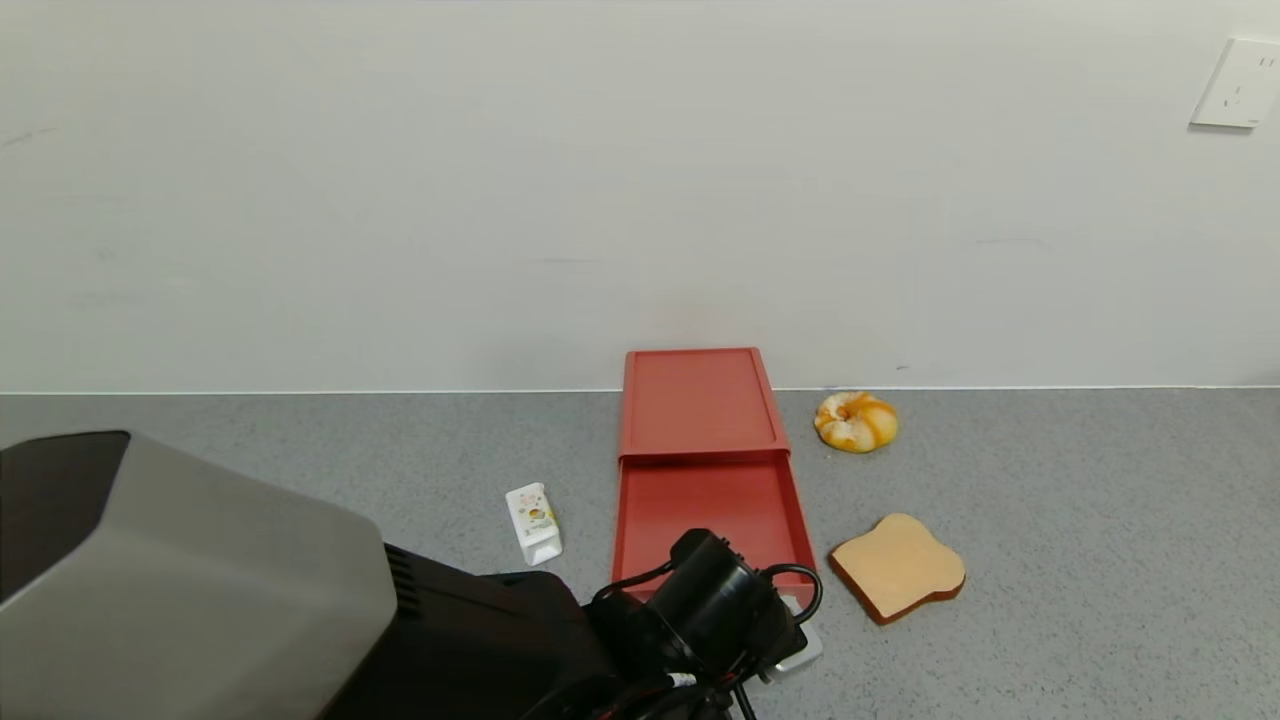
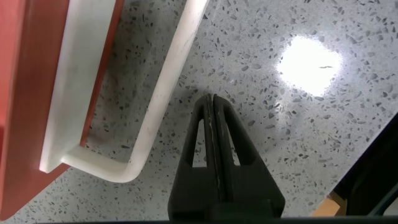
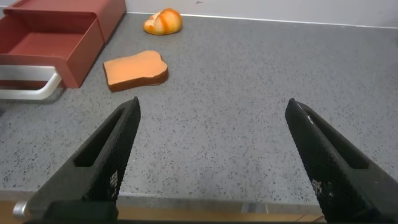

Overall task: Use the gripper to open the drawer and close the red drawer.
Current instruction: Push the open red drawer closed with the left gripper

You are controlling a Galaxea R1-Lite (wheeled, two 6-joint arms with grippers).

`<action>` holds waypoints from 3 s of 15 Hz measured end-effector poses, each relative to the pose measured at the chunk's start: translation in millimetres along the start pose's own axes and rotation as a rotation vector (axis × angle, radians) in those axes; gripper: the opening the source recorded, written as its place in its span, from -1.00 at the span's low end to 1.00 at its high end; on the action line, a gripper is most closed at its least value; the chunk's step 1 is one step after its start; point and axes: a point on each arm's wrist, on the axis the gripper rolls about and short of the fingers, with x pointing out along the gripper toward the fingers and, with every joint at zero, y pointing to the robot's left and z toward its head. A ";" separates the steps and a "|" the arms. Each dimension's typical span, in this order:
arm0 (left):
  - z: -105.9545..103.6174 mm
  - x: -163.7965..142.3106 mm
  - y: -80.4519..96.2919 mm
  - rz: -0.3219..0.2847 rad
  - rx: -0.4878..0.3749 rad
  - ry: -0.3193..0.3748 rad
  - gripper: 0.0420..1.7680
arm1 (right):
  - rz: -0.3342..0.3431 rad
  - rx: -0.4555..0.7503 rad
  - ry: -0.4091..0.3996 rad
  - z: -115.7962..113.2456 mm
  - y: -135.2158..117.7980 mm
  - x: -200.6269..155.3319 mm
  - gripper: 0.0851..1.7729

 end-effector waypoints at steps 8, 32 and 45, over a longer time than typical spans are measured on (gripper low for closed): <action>3.6 4.7 3.5 0.088 -0.007 -0.007 -0.93 | 0.000 0.000 0.000 0.0 0.0 0.0 0.93; 24.4 20.4 49.3 0.212 -0.048 -0.038 -0.93 | 0.000 0.000 0.000 0.0 0.0 0.0 0.93; 34.2 28.9 83.4 0.267 -0.076 -0.064 -0.93 | 0.000 0.000 0.000 0.0 0.0 0.0 0.93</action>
